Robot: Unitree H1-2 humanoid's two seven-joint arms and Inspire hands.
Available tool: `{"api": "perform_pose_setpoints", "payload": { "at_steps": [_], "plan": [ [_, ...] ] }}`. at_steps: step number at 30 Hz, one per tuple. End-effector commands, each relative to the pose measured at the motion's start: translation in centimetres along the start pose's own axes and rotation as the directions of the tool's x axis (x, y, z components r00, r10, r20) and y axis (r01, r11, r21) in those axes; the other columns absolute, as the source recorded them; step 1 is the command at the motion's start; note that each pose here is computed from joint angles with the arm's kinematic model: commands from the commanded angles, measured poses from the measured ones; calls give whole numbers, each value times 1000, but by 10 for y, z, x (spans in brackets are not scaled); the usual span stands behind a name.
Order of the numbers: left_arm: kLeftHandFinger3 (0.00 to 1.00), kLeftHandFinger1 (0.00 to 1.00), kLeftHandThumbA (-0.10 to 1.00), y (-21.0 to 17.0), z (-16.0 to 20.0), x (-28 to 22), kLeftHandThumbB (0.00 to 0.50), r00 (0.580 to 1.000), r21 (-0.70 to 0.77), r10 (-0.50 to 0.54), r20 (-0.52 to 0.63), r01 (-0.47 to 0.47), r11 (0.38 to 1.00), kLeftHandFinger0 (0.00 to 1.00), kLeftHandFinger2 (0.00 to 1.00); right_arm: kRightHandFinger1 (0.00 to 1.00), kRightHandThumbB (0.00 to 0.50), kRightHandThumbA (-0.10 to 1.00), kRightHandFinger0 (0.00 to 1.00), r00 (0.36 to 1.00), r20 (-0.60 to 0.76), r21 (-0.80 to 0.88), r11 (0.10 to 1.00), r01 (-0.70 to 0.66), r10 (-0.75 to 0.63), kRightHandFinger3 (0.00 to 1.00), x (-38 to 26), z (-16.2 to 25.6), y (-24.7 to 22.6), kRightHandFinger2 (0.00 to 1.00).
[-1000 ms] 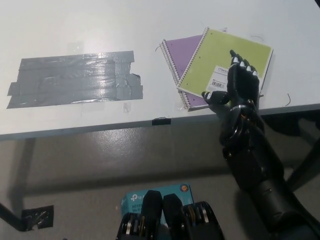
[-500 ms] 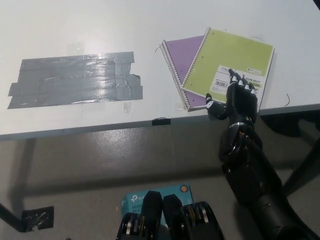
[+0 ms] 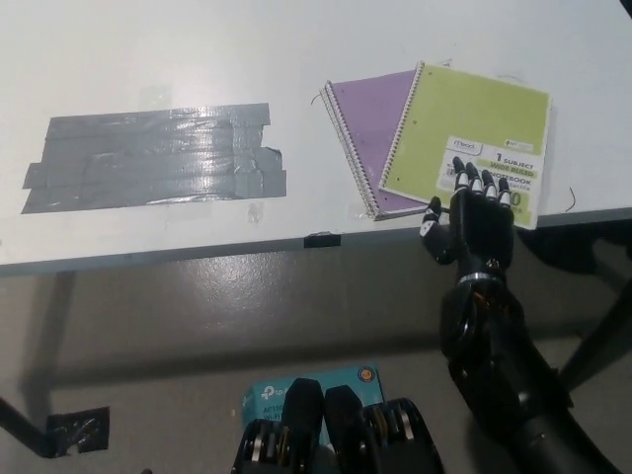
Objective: The robot uses its right hand to align two notebooks stacked together until they are fully overlapped
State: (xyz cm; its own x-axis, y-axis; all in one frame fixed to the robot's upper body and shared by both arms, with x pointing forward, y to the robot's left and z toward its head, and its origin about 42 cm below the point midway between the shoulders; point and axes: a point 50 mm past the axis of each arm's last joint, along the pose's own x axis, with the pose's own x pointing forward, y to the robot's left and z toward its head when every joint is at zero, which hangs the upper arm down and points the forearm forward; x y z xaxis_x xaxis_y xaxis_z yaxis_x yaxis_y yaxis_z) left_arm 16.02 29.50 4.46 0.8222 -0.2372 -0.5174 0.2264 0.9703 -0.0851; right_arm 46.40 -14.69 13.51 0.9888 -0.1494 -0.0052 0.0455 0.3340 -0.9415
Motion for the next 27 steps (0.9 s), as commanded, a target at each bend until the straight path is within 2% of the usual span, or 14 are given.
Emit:
{"api": "perform_pose_setpoints", "payload": {
  "at_steps": [1,3,5,8,9,10,13,14,16,18,21,22,23,27],
  "plan": [
    [1000,808,1000,1,6,-4,500,1000,47,-17,14,16,999,891,841,1000,370,1000,1000,974,-56,-142,964,-226,220,1000,-19,-43,33,1000],
    [1000,795,1000,2,5,-4,500,1000,45,-19,11,18,999,790,849,1000,408,1000,1000,963,-51,-208,940,-270,265,1000,-23,-48,40,1000],
    [1000,806,1000,2,5,-4,500,1000,44,-24,16,23,999,764,871,1000,406,1000,1000,961,-39,-216,936,-276,275,1000,-26,-50,41,1000],
    [1000,805,1000,2,6,-5,500,1000,46,-21,16,20,999,728,888,1000,440,1000,1000,955,-20,-242,926,-290,294,1000,-32,-52,46,1000],
    [1000,805,1000,2,6,-5,500,1000,49,-21,16,20,999,726,890,1000,441,1000,1000,955,-21,-243,925,-293,297,1000,-32,-52,47,1000],
    [1000,848,1000,3,5,-5,500,1000,51,-22,13,22,998,849,904,1000,441,1000,1000,953,-20,-241,923,-299,303,1000,-34,-53,49,1000],
    [1000,814,1000,4,4,-6,500,1000,54,-20,9,19,998,790,857,1000,401,1000,1000,935,-13,-254,904,-345,354,1000,-40,-51,51,1000],
    [1000,785,1000,4,4,-6,500,1000,53,-21,10,21,998,731,862,1000,410,1000,1000,931,-6,-259,899,-355,366,1000,-42,-51,52,1000],
    [1000,779,1000,3,4,-6,500,999,59,-30,12,29,998,708,861,1000,411,1000,1000,926,-4,-259,895,-364,376,1000,-44,-53,52,1000],
    [1000,736,1000,2,4,-6,500,1000,51,-27,15,26,998,643,851,1000,404,1000,1000,923,13,-262,892,-368,385,1000,-44,-53,52,1000],
    [1000,742,1000,2,4,-6,500,1000,57,-17,7,17,998,644,854,1000,402,1000,1000,916,32,-279,884,-376,399,1000,-41,-48,50,1000],
    [1000,773,1000,2,4,-5,500,1000,61,-27,6,27,998,694,853,1000,413,1000,1000,916,45,-292,882,-370,399,1000,-39,-47,48,1000],
    [1000,757,1000,2,4,-5,500,1000,61,-27,7,26,998,682,853,1000,413,1000,1000,915,54,-312,877,-366,401,1000,-36,-43,46,1000],
    [1000,796,1000,3,6,-4,500,999,68,-32,10,31,997,725,851,1000,420,1000,1000,909,113,-337,876,-344,401,1000,-22,-25,34,1000]
  ]
}}
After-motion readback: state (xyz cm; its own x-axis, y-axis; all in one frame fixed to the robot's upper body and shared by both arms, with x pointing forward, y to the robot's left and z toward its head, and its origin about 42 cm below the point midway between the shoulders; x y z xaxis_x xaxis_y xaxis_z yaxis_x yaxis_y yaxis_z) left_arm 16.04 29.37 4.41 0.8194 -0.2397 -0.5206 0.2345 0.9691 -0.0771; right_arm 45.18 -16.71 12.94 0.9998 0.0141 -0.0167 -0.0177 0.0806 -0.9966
